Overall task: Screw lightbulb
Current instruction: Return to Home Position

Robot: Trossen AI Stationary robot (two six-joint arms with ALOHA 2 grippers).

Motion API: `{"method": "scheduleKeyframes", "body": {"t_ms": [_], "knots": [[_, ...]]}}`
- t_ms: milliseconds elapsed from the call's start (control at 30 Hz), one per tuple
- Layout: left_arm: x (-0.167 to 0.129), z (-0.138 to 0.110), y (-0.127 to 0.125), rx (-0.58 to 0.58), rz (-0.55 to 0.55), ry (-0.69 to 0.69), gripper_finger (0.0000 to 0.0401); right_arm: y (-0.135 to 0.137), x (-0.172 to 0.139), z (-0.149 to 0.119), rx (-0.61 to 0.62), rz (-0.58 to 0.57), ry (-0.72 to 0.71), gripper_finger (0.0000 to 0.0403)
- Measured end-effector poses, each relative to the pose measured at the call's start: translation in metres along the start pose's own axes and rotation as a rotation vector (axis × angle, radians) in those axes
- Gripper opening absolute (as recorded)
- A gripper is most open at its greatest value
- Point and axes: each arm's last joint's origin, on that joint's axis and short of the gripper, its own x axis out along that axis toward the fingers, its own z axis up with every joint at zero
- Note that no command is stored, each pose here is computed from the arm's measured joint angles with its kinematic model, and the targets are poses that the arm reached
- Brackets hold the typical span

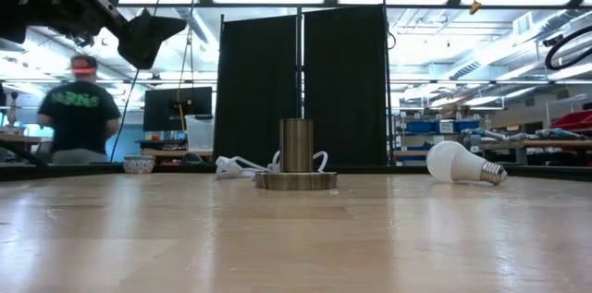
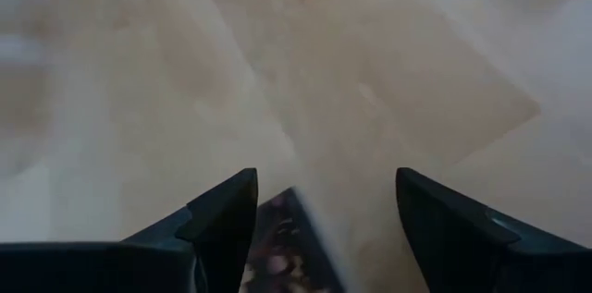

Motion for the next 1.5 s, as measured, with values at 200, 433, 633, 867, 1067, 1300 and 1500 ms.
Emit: {"method": "scheduleKeyframes", "body": {"t_ms": [200, 433, 633, 867, 1067, 1300, 1500], "knots": [[-0.009, 0.0, 0.001, 0.003, 0.011, 0.038, 0.0351, 0.004, -0.009, 0.009, 0.08, 0.073, 0.02, 0.0258], [-0.021, 0.005, 0.0, 0.001, 0.006, 0.02, 0.0351, 0.007, -0.025, 0.025, 0.208, 0.195, 0.028, 0.0257], [-0.03, 0.014, -0.002, -0.005, -0.018, -0.059, 0.0351, 0.007, -0.036, 0.036, 0.297, 0.283, 0.061, 0.0258], [-0.044, 0.025, -0.004, -0.014, -0.051, -0.168, 0.0351, 0.005, -0.048, 0.049, 0.398, 0.382, 0.078, 0.0257], [-0.051, 0.001, 0.004, -0.015, -0.057, -0.189, 0.0351, 0.002, -0.056, 0.058, 0.46, 0.443, 0.086, 0.0256], [-0.054, -0.038, 0.016, 0.0, 0.009, 0.024, 0.0351, -0.002, -0.059, 0.062, 0.483, 0.465, 0.089, 0.0258], [-0.055, -0.044, 0.018, 0.006, 0.027, 0.093, 0.0351, -0.013, -0.054, 0.058, 0.508, 0.489, 0.091, 0.0257]]}}
